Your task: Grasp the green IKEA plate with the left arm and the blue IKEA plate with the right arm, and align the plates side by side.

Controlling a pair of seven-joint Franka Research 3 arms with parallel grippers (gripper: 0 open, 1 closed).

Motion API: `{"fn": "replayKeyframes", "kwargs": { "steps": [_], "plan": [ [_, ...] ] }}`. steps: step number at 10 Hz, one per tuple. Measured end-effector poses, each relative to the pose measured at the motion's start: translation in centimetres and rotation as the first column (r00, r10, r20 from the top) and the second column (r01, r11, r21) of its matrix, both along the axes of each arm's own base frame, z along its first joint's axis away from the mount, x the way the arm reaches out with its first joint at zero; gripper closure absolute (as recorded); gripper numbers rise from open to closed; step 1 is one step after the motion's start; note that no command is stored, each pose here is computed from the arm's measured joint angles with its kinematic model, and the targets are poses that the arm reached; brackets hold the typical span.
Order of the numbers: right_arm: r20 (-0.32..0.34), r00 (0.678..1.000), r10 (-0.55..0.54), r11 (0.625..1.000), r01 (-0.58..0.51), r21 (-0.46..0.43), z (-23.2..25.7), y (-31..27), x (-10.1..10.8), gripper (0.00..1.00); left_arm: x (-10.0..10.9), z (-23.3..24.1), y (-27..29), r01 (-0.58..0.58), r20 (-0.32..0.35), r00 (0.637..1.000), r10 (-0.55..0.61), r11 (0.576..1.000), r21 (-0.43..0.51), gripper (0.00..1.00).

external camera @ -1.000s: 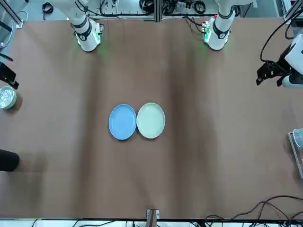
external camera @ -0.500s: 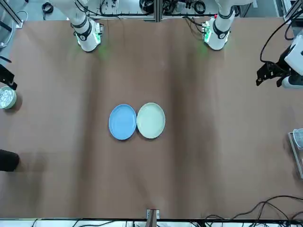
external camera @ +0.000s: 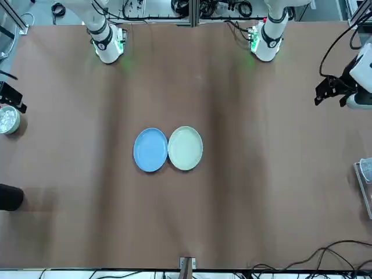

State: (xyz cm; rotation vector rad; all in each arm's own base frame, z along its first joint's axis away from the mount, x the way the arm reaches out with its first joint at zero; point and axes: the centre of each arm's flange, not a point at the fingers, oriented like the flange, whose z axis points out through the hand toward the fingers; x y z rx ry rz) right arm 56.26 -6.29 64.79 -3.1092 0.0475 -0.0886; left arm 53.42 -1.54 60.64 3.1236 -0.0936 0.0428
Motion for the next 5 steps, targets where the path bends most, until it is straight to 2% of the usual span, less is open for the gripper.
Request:
{"fn": "replayKeyframes", "kwargs": {
  "steps": [5],
  "plan": [
    [0.005,1.000,0.008,1.000,-0.008,-0.001,0.1,0.2,0.1,0.00,1.2,0.6,0.3,-0.006,0.017,1.000,0.006,1.000,-0.001,0.03]
  ]
}}
